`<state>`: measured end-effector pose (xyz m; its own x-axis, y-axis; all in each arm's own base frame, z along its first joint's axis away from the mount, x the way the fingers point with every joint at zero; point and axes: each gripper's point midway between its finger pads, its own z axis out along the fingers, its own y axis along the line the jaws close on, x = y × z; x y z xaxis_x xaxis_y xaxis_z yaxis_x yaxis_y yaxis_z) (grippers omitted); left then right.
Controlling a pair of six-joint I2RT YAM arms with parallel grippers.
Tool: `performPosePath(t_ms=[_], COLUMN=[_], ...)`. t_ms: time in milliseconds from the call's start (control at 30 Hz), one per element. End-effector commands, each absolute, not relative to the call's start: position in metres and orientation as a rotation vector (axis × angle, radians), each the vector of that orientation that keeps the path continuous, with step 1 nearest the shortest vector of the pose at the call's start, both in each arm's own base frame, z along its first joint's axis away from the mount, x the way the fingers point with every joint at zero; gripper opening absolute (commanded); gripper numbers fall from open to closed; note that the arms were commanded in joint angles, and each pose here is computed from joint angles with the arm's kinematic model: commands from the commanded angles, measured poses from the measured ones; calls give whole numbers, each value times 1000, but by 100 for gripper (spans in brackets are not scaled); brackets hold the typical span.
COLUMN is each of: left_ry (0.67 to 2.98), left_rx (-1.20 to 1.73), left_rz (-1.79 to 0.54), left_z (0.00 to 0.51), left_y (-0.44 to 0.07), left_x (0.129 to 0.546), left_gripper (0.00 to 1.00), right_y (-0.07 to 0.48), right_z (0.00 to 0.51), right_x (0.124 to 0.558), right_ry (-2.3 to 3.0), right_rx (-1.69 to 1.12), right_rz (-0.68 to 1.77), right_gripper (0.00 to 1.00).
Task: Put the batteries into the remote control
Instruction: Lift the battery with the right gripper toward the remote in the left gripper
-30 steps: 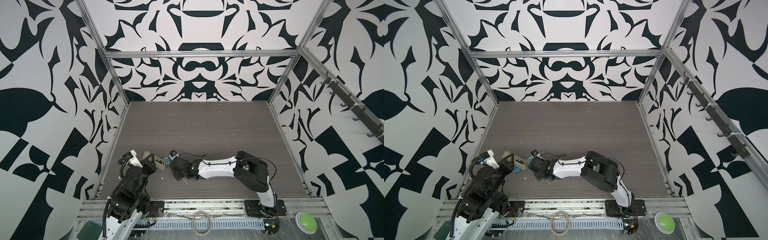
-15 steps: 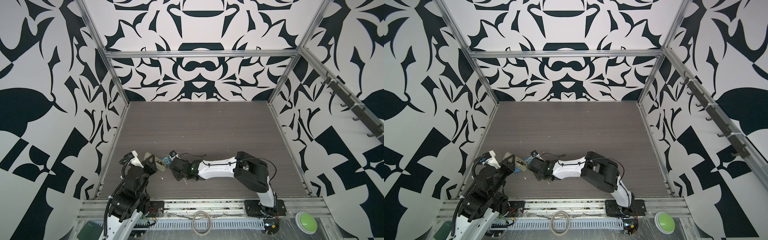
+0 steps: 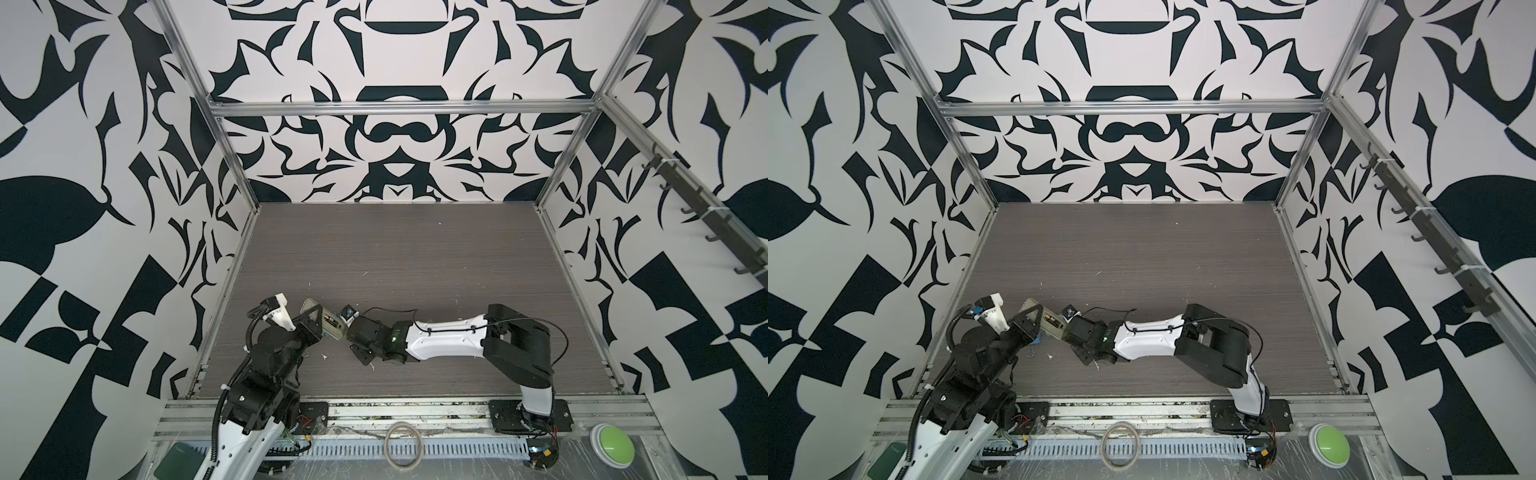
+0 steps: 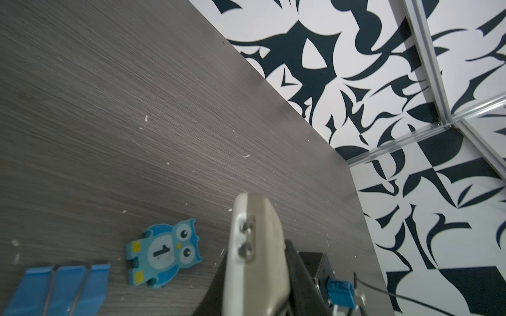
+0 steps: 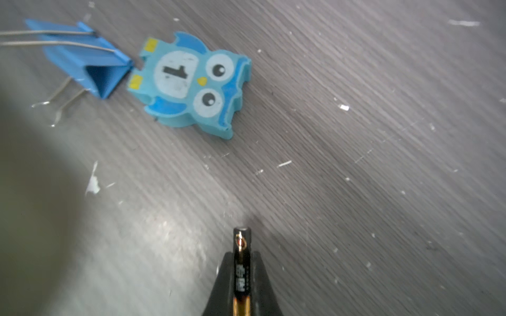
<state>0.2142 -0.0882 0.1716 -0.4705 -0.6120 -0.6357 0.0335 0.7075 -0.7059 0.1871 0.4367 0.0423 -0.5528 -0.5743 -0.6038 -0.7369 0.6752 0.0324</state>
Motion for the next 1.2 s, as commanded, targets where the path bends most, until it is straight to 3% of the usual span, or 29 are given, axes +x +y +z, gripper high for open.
performPosePath(t_ms=[0, 400, 733, 1167], left_ry=[1936, 1972, 1944, 1951], left_rx=[-363, -324, -198, -160], left_rz=[-914, -989, -1196, -1260], left_z=[175, 165, 173, 161], left_y=[-109, -121, -144, -149], left_x=[218, 211, 189, 174], left_gripper=[0, 0, 0, 0], right_y=[429, 368, 354, 349], right_z=[66, 71, 59, 40], right_x=[182, 162, 173, 190], right_ry=[2272, 2305, 2334, 2377], right_rx=[-1074, -1205, -1202, -1164], right_rz=[400, 412, 468, 403], right_gripper=[0, 0, 0, 0])
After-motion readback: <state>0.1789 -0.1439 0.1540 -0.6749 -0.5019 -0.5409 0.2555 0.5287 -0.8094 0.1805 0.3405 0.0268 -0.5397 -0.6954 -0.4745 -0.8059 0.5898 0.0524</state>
